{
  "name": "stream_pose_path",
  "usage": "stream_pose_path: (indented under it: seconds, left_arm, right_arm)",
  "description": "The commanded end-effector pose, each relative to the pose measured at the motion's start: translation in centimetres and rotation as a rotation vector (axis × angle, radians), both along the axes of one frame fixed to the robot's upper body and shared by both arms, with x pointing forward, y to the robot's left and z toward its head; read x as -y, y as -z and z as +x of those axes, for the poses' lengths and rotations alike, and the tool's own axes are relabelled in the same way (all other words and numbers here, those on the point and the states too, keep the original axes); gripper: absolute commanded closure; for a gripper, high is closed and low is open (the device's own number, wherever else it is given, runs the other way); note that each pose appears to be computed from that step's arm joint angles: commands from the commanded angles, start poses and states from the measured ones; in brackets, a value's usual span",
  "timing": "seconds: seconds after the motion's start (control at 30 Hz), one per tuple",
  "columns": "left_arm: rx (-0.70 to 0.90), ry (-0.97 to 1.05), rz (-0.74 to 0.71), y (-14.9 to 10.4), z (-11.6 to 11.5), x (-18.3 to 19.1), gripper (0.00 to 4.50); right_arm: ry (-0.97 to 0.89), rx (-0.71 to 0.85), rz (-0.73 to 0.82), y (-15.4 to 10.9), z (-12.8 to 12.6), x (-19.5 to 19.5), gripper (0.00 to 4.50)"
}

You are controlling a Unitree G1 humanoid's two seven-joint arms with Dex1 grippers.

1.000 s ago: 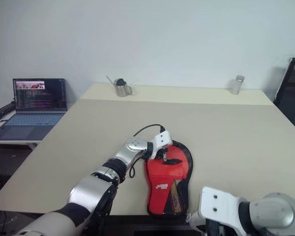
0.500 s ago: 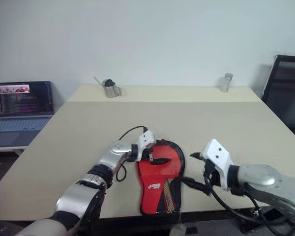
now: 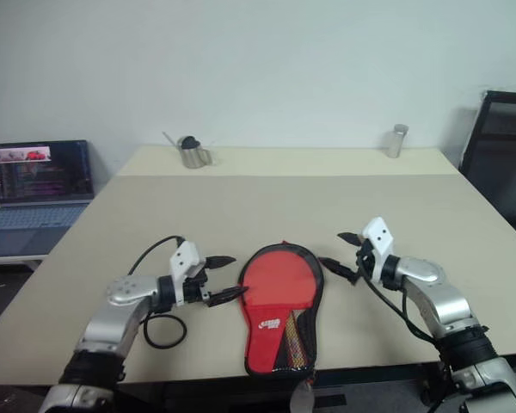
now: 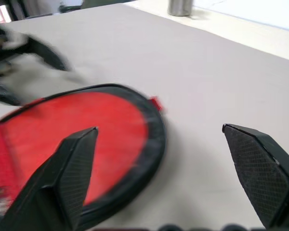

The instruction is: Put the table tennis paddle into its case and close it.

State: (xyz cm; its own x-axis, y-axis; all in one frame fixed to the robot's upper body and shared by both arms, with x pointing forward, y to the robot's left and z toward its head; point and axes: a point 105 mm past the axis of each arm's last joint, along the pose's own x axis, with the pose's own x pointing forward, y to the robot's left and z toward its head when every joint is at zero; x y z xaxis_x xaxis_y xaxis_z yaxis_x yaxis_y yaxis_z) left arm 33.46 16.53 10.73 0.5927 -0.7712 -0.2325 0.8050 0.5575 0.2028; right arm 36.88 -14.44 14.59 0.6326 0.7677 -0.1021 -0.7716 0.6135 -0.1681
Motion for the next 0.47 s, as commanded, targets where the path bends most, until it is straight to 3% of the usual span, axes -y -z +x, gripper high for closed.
stream_pose_path:
  seconds: [0.03, 0.17, 0.47]
  left_arm:
    - [0.079, -0.069, -0.037, -2.1, -0.5, 0.1, 0.0]
    - [0.115, -0.121, -0.004, -2.3, -1.0, -0.1, 0.0]
    - [0.142, -0.199, -0.022, -2.4, 0.5, -0.7, 0.0]
  right_arm:
    - [0.028, 0.067, -0.025, -1.5, 1.5, 2.5, 0.06]
    - [0.114, 0.062, -0.068, -2.0, 2.9, 6.0, 0.06]
    - [0.116, 0.073, -0.117, -2.6, 2.7, 6.8, 0.06]
